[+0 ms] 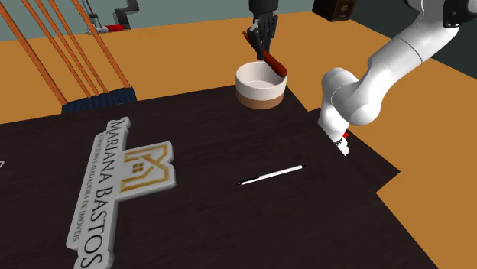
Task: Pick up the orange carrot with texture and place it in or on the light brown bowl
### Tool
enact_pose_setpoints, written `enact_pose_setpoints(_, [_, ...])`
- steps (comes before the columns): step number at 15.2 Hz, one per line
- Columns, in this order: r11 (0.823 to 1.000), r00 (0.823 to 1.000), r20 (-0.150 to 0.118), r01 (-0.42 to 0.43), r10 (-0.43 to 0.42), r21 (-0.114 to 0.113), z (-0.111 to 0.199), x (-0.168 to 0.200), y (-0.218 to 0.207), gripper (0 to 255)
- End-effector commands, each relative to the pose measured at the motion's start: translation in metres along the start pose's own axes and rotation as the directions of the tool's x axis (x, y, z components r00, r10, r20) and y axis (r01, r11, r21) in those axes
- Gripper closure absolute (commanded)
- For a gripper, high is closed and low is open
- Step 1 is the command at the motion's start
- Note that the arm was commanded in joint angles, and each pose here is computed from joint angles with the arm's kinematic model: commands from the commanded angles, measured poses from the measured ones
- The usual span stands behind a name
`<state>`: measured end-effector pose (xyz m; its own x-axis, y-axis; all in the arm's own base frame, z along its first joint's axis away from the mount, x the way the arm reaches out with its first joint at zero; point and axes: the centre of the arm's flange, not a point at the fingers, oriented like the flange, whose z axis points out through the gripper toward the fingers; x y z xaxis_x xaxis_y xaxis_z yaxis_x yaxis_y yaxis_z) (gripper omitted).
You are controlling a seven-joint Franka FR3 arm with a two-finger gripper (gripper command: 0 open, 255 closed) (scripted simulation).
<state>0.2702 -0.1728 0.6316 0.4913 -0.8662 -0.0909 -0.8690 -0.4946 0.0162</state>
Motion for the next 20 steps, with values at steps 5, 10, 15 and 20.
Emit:
enact_pose_setpoints(5, [1.000, 1.000, 0.000, 0.001, -0.001, 0.000, 0.031, 0.005, 0.002, 255])
enact_pose_setpoints(10, [1.000, 1.000, 0.000, 0.001, -0.001, 0.000, 0.060, 0.008, 0.001, 255])
enact_pose_setpoints(15, [1.000, 1.000, 0.000, 0.001, -0.001, 0.000, 0.060, 0.008, 0.001, 255])
enact_pose_setpoints(20, [1.000, 1.000, 0.000, 0.001, -0.001, 0.000, 0.060, 0.007, 0.001, 0])
